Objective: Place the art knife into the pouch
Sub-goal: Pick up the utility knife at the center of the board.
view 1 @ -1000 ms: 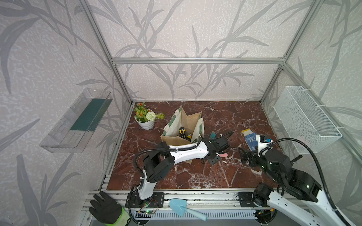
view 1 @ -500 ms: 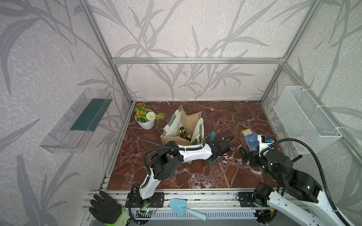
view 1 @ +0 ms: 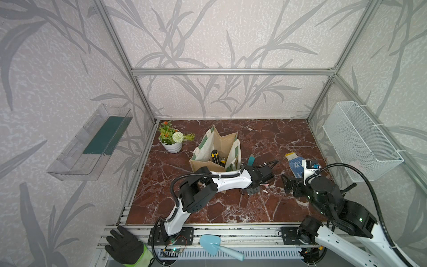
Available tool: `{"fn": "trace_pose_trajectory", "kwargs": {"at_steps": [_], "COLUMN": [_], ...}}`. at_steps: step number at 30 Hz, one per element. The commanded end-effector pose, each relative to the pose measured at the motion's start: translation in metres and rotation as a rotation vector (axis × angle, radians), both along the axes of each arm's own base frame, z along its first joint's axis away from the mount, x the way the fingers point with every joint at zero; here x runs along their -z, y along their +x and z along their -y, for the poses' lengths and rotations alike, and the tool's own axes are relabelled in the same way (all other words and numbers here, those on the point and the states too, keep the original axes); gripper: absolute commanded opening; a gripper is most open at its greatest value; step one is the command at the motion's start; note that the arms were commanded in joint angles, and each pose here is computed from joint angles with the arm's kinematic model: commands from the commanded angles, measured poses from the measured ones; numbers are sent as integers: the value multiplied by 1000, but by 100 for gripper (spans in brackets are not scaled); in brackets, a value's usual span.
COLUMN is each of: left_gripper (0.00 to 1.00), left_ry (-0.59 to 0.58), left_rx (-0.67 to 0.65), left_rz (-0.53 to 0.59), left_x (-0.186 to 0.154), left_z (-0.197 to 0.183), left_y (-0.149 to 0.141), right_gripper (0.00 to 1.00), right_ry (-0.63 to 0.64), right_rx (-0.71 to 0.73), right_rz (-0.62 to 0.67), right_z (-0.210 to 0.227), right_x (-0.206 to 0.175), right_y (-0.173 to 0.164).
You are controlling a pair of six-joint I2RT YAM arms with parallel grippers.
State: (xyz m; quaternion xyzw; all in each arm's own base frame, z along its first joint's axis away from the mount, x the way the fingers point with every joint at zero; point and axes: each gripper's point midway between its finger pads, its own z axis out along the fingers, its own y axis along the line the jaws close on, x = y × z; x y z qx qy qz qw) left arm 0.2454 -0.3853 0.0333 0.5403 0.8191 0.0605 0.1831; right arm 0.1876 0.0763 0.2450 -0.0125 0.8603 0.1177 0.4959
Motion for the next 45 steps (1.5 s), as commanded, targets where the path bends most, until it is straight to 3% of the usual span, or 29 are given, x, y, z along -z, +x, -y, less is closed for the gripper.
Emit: {"fn": "trace_pose_trajectory", "kwargs": {"at_steps": [1, 9, 22, 30, 45], "left_gripper": [45, 49, 45, 45, 46], "left_ry": [23, 23, 85, 47, 90], "left_rx": [34, 67, 83, 44, 26], "left_rz": [42, 6, -78, -185, -276], "left_x": [-4, 8, 35, 36, 53], "left_z": [8, 18, 6, 3, -7], "left_y": [9, 11, 5, 6, -3], "right_gripper": [99, 99, 99, 99, 99], "right_ry": [-2, -9, -11, 0, -1], "right_rx": [14, 31, 51, 56, 68], "right_rz": [2, 19, 31, 39, 47], "right_z": [1, 7, 14, 16, 19], "right_x": [2, -2, -2, -3, -1], "right_y": [3, 1, -1, -3, -3]}}
